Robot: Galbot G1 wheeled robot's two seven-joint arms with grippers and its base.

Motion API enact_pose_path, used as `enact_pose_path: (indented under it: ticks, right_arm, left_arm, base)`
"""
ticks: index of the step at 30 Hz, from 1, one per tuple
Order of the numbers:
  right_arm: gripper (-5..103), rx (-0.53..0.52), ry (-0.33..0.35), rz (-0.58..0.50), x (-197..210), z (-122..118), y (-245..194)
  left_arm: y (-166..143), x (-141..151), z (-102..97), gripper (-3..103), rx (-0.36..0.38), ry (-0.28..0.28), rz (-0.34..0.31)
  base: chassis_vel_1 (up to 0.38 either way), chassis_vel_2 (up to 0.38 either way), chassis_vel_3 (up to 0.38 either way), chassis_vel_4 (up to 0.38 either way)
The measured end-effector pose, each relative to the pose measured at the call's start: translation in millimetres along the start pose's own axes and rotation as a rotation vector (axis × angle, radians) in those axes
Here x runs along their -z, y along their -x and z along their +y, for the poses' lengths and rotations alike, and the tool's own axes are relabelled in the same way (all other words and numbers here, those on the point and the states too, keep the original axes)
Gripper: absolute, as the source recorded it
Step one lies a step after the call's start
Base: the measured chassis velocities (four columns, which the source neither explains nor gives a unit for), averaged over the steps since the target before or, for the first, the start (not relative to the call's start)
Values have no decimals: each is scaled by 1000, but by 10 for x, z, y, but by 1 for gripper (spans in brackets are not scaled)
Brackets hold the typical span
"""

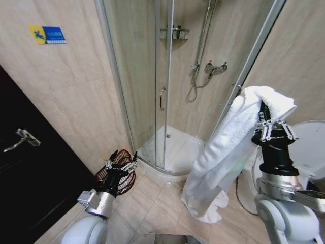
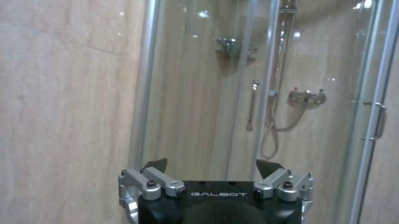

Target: Discard the used towel into the hamper.

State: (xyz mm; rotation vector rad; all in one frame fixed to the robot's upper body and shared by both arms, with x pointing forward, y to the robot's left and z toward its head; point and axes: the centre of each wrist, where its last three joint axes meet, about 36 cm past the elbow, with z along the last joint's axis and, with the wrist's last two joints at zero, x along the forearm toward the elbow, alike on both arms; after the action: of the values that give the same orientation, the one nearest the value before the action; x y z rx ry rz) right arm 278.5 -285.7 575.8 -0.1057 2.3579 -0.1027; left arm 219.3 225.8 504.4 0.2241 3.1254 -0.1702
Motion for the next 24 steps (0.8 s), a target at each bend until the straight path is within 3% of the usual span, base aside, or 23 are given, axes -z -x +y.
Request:
enact_pose_path:
  ticks: [24]
  right_arm:
    - [9,44,30,-29,20,-24,79]
  left_arm:
    - [0,0,0,97,0,0,0]
  base:
    - [108,103,103,97]
